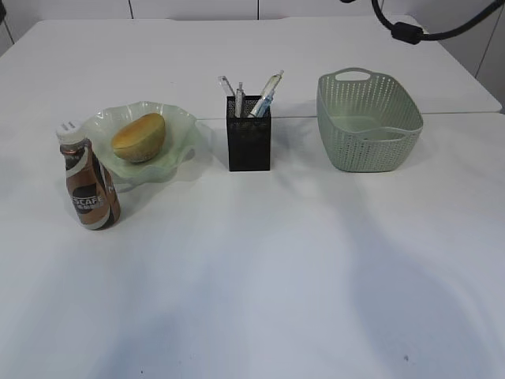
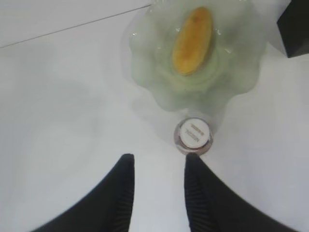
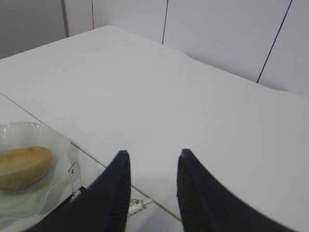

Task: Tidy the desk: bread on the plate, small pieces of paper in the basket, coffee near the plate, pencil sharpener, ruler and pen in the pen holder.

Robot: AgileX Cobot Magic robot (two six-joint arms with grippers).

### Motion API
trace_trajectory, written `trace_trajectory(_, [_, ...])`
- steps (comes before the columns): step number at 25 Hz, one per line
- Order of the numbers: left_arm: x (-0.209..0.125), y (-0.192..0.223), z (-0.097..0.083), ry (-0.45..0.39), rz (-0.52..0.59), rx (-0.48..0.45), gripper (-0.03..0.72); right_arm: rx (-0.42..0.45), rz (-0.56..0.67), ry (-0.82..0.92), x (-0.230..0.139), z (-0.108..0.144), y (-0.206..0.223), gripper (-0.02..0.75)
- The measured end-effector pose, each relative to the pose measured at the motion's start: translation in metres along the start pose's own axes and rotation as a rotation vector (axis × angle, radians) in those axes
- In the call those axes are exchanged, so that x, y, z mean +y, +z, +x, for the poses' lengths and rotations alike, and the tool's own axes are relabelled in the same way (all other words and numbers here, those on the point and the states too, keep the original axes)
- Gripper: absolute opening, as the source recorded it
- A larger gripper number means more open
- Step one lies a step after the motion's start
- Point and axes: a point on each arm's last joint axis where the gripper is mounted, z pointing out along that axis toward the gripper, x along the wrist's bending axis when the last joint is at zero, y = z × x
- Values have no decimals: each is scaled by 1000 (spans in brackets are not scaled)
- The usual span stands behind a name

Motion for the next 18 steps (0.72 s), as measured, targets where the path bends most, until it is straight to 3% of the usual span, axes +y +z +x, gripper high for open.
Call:
trace_trajectory(8, [-23, -88, 10, -21, -152, -66, 233, 22, 38, 8, -7, 9, -17, 277])
trace_trajectory(18, [-87, -188, 27, -56, -374, -109, 232, 43, 41, 6, 0, 24, -54, 277])
